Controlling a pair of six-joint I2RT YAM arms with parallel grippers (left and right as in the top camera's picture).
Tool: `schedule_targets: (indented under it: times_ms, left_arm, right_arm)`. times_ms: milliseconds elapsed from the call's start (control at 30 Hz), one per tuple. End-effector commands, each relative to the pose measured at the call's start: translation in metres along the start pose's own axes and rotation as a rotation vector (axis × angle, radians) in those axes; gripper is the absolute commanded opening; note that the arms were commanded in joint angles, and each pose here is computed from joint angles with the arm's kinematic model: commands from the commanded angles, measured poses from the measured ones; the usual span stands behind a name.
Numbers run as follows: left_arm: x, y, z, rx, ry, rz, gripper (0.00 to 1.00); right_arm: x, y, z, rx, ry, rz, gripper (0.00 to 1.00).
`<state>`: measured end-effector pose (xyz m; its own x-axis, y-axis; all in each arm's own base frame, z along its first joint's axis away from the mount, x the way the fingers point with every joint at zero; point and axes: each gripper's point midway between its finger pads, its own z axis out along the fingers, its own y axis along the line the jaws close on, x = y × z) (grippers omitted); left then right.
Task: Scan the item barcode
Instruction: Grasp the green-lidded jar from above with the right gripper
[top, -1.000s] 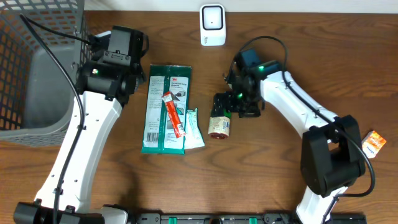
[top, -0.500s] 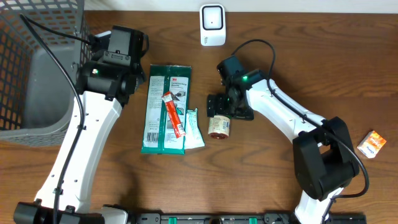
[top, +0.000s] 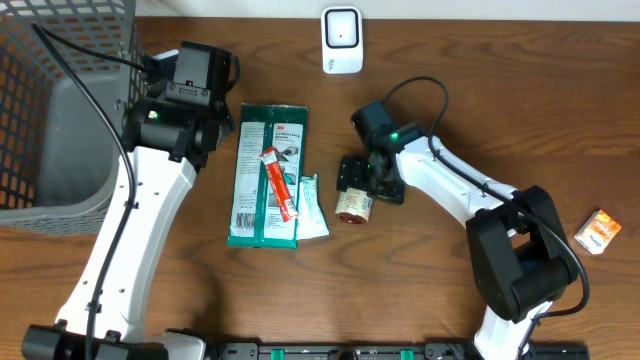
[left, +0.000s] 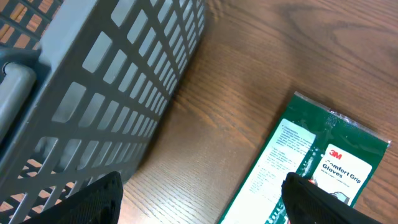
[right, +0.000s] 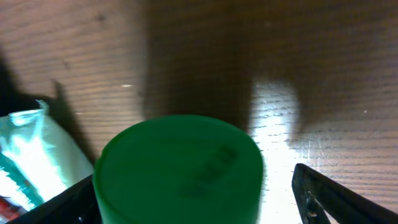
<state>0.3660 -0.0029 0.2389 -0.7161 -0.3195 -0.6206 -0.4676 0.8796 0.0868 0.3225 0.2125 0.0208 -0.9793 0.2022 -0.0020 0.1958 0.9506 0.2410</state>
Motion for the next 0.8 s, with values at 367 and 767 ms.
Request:
schedule_targets:
  times_ms: [367,767]
  left_arm:
    - [0.001,0.003,0.003,-0.022,0.002,0.017,0.82]
    - [0.001,0.003,0.003,-0.021,0.001,0.017,0.82]
  right_arm:
    - [0.008,0.009,0.002,-0.012,0.007,-0.001,0.66]
    - [-0.001,0.013,-0.021,-0.05,-0.05,-0.058,0.53]
